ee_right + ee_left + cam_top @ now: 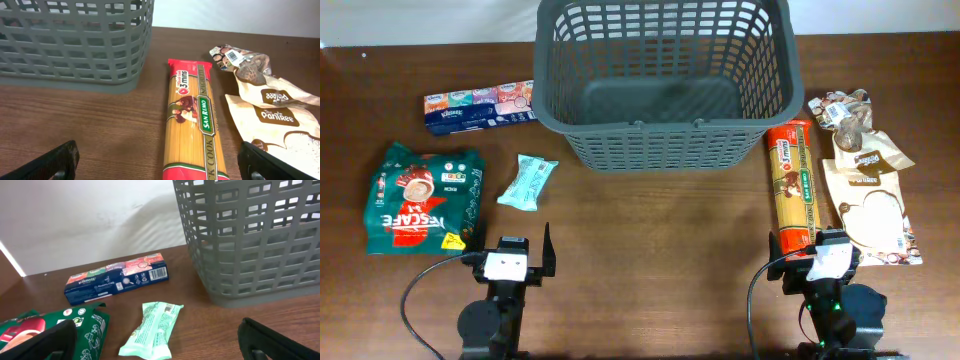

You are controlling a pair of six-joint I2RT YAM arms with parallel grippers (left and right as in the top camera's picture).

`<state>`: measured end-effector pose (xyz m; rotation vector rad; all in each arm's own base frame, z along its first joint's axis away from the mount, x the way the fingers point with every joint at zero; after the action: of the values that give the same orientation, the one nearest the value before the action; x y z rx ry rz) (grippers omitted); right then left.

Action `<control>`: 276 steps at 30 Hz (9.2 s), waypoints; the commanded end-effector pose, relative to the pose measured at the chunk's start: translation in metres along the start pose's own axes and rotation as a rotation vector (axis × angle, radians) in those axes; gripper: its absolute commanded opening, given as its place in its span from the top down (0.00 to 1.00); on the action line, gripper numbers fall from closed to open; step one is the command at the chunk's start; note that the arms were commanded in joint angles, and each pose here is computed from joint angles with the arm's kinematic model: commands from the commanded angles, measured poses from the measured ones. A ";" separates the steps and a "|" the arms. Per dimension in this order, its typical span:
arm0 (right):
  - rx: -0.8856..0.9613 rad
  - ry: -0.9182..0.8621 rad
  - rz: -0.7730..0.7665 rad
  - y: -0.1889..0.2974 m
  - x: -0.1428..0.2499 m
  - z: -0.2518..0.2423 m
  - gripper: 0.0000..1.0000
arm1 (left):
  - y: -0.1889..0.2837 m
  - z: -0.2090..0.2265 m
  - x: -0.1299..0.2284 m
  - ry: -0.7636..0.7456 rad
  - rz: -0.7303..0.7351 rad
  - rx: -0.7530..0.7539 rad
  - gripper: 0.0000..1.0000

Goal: Pack container

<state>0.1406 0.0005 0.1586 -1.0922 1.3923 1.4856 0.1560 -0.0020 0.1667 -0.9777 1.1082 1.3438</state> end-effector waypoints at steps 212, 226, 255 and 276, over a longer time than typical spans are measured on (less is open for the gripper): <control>0.414 -0.544 0.757 -0.030 -0.205 -0.167 0.01 | -0.200 0.190 -0.038 0.423 1.267 0.054 0.54; 0.414 -0.544 0.757 -0.030 -0.205 -0.167 0.01 | -0.154 0.255 -0.012 0.518 1.132 0.157 0.03; 0.414 -0.544 0.757 -0.030 -0.205 -0.167 0.01 | -0.170 0.256 0.148 0.832 1.225 0.311 0.31; 0.414 -0.544 0.757 -0.030 -0.205 -0.167 0.01 | -0.192 0.238 0.103 0.948 0.902 0.543 0.98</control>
<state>0.2428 -0.1642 0.3385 0.1519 1.6796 1.7067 0.3386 0.2619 0.0896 -0.7014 2.7535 1.1962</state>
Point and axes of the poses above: each gripper's point midway between its finger pads, its own y axis back along the fingers, its own z axis along the line the jaws close on, x = y × z, the point moved 9 cm from there along y, back along the fingers, and after that the axes turned 3 degrees about -y, right-handed, at the moved point
